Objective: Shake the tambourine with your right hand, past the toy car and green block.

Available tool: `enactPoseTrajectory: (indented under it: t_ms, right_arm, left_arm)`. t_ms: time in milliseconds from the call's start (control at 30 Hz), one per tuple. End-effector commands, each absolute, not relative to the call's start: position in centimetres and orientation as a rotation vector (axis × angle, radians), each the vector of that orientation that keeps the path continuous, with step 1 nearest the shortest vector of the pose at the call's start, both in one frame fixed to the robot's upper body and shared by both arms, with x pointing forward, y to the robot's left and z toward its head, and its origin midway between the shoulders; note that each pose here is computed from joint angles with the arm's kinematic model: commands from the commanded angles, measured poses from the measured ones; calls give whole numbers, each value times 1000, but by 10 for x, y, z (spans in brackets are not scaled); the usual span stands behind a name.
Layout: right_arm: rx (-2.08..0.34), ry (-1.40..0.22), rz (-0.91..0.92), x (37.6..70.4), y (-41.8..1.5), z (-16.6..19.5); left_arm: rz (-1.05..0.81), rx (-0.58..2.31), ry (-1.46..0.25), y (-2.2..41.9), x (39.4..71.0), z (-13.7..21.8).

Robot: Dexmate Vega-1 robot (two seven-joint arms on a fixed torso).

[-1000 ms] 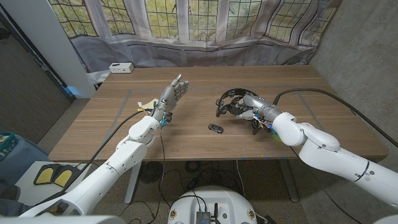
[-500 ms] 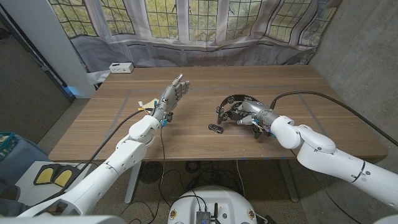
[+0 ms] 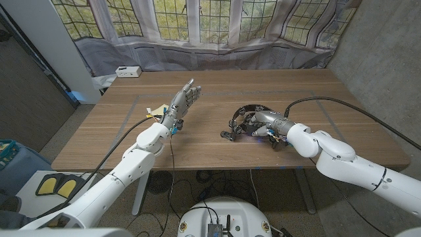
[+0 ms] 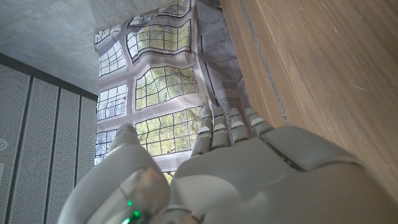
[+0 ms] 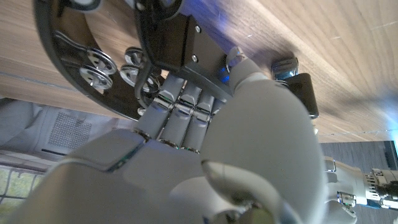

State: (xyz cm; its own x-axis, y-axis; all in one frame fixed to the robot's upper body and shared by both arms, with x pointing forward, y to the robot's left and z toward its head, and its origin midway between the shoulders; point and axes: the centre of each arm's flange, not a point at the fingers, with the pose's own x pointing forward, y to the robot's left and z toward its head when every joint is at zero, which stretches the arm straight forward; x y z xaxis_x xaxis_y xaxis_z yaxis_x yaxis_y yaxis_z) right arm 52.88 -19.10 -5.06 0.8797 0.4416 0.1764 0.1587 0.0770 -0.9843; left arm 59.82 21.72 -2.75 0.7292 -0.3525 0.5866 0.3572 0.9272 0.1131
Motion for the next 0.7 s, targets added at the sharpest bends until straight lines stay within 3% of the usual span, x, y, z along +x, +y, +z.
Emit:
enactPoseTrajectory:
  t_ms: [33, 700]
  right_arm:
    - [-1571, -474, 264, 537, -202, -56]
    - [-1540, -467, 301, 551, -206, -71]
  left_arm:
    - [-384, -12, -638, 216, 597, -32]
    - [-377, -17, -635, 215, 595, -35]
